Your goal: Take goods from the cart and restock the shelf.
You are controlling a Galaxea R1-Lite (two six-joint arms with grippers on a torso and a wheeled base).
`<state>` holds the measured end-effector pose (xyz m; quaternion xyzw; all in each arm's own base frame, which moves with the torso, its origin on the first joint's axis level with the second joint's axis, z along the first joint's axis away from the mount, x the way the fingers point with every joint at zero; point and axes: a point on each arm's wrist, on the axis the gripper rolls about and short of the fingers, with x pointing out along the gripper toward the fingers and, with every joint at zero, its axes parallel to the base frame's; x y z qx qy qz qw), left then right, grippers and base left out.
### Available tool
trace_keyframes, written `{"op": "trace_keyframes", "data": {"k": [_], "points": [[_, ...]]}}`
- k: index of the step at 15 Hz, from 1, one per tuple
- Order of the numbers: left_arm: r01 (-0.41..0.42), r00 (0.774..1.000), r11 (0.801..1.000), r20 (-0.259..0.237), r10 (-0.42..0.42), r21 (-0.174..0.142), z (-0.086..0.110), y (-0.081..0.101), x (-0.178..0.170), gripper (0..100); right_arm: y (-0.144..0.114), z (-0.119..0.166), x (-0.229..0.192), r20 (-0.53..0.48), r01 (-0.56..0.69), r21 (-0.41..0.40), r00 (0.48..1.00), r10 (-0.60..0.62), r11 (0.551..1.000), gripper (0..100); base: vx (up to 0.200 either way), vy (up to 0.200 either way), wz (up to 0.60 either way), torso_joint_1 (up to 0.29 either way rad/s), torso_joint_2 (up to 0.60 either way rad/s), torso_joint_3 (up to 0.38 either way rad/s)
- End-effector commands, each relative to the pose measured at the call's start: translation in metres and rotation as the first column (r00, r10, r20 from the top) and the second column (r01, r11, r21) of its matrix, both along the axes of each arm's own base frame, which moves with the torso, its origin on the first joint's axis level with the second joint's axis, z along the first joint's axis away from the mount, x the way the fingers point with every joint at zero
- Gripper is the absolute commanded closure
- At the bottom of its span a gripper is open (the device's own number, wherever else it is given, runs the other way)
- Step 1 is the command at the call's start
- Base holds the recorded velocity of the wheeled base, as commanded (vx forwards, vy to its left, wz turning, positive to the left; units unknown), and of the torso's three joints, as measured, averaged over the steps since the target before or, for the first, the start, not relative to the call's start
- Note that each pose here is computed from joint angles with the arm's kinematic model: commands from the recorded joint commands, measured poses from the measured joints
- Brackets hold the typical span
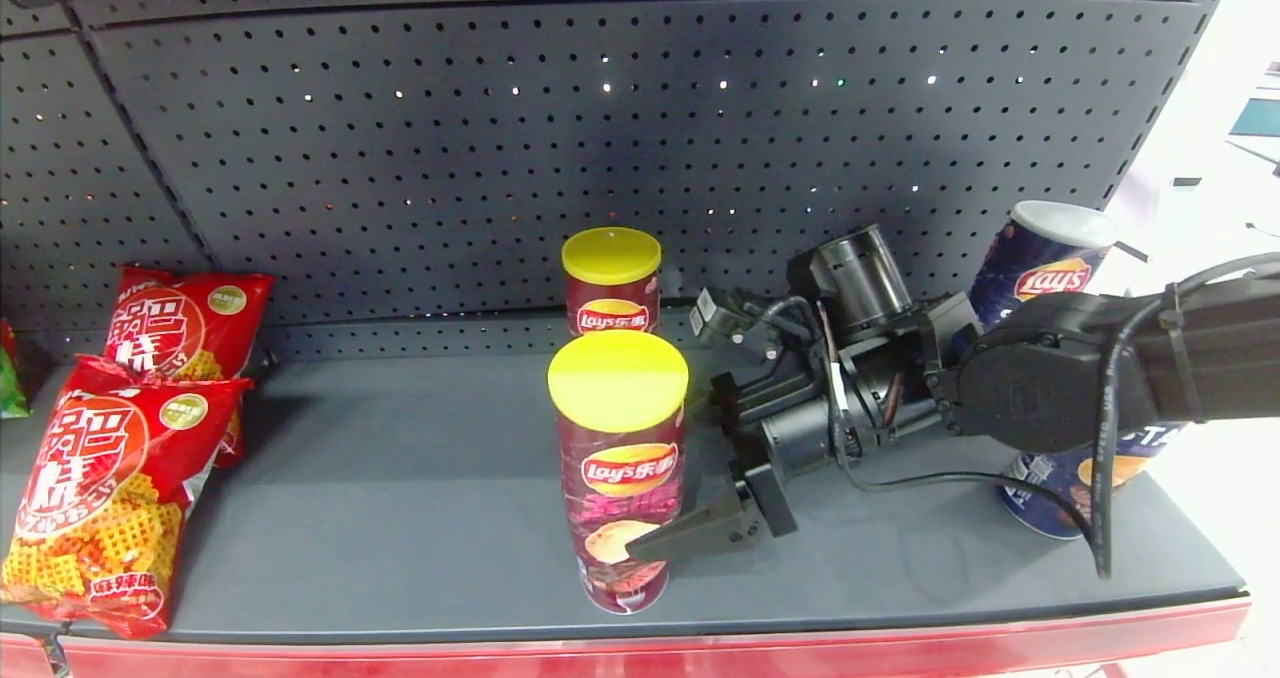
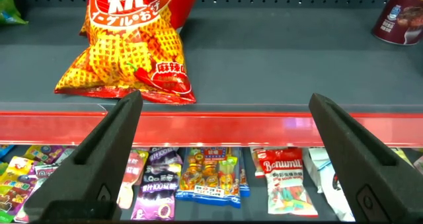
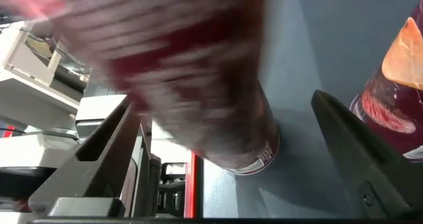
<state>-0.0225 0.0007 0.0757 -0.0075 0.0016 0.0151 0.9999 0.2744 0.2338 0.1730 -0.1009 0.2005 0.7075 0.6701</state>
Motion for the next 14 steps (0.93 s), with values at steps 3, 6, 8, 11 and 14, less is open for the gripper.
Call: {"op": "trace_keyframes", "data": {"k": [3,6,8,11,14], "points": [[0.0,1.0,1.0,0.0,0.0,0.0,0.0,0.0,0.0,0,-0.015,0.006,-0.004,0.003,0.026,0.003,1.0,-0.026,1.0,0,0.0,0.0,0.0,0.0,0.0,0.0],[0.0,1.0,1.0,0.0,0.0,0.0,0.0,0.0,0.0,0,-0.036,0.016,-0.007,0.017,0.072,0.014,0.997,-0.072,0.997,0,0.0,0.0,0.0,0.0,0.0,0.0],[0.0,1.0,1.0,0.0,0.0,0.0,0.0,0.0,0.0,0,-0.053,0.023,-0.012,0.028,0.105,0.022,0.994,-0.106,0.994,0,0.0,0.0,0.0,0.0,0.0,0.0],[0.0,1.0,1.0,0.0,0.0,0.0,0.0,0.0,0.0,0,-0.07,0.031,-0.023,0.054,0.132,0.032,0.99,-0.134,0.991,0,0.0,0.0,0.0,0.0,0.0,0.0],[0.0,1.0,1.0,0.0,0.0,0.0,0.0,0.0,0.0,0,-0.088,0.031,-0.032,0.047,0.181,0.018,0.982,-0.181,0.983,0,0.0,0.0,0.0,0.0,0.0,0.0]]}}
